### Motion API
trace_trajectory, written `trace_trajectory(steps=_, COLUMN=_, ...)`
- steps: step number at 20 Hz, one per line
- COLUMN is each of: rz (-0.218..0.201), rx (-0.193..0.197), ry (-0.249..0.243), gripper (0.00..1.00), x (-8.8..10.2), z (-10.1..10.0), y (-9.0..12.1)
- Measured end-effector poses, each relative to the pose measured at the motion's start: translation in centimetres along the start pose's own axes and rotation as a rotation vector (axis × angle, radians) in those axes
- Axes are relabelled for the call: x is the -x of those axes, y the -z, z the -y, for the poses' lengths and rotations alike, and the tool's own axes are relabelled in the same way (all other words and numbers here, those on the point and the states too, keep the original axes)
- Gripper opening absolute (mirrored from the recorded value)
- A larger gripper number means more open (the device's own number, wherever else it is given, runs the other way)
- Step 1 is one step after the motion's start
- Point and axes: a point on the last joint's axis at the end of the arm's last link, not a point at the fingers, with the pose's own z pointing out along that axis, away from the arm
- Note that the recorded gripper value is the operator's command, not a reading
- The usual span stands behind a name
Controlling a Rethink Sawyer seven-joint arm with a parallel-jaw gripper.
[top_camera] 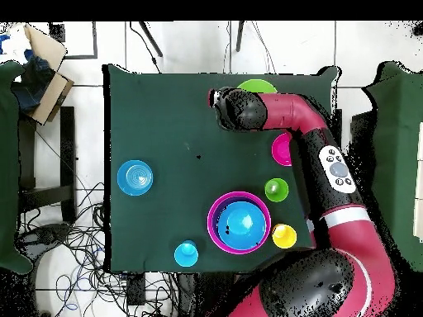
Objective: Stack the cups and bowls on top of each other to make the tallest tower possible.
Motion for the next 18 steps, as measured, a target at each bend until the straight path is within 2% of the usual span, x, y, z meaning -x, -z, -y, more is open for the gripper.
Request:
trace_trajectory(steps=11, rz=-0.012, rx=0.003, ry=0.003, gripper=1.0, x=-0.7, z=0.0, y=-0.1)
trace_trajectory(steps=18, rz=-0.029, rx=0.015, ry=-0.03, gripper=1.0, x=-1.8, z=1.6, y=-1.2)
